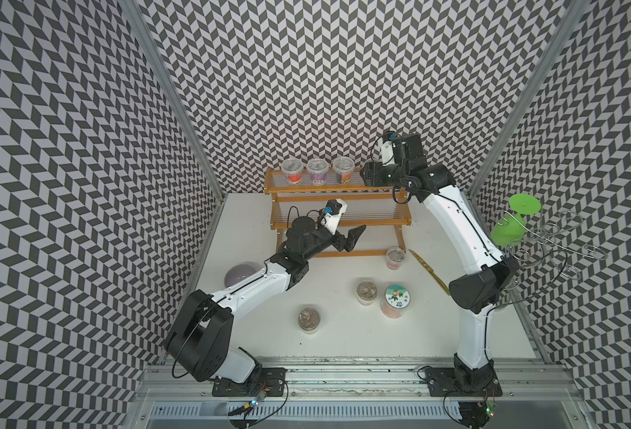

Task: Place the seed container on the shelf
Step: Place the seed jar on the shelf.

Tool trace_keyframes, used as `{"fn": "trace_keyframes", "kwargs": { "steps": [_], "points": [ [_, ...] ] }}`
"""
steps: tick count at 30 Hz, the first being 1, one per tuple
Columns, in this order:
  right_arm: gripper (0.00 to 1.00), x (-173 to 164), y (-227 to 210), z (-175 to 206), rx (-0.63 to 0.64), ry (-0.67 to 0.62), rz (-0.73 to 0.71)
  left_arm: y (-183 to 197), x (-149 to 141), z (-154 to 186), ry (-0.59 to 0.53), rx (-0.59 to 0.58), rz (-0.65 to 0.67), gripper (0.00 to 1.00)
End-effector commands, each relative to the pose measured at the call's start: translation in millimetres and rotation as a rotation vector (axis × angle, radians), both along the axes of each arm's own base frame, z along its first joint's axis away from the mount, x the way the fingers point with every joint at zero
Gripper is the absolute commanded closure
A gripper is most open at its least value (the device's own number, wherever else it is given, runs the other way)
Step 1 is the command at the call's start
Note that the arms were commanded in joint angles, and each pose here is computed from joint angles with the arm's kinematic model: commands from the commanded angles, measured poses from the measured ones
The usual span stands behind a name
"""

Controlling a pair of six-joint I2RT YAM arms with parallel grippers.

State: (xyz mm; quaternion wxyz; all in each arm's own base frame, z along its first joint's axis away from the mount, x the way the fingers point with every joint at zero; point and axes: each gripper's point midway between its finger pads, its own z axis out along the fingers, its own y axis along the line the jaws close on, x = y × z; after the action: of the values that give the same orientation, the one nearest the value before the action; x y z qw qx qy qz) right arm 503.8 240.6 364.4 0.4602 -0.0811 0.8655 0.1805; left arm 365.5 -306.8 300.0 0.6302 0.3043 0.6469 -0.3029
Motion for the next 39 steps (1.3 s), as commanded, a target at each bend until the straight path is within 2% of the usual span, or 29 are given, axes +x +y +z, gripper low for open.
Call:
{"fn": "trace_keyframes", "kwargs": {
  "steps": [1,29,34,39],
  "points": [
    [0.27,8,3,22,0.016,-0.085,-0.011,0,1,12,-0.016,-0.025,-0.010,0.09],
    [0.20,16,5,9,-0.006,-0.071,-0.015,-2,4,7,0.007,-0.024,-0.020,0.09],
    [0.24,14,11,8,0.009,-0.064,0.016,-1,5,8,0.009,-0.026,-0.017,0.09],
    [0.24,9,18,10,0.038,-0.062,0.062,-1,5,8,0.013,-0.025,-0.017,0.09]
  ]
}}
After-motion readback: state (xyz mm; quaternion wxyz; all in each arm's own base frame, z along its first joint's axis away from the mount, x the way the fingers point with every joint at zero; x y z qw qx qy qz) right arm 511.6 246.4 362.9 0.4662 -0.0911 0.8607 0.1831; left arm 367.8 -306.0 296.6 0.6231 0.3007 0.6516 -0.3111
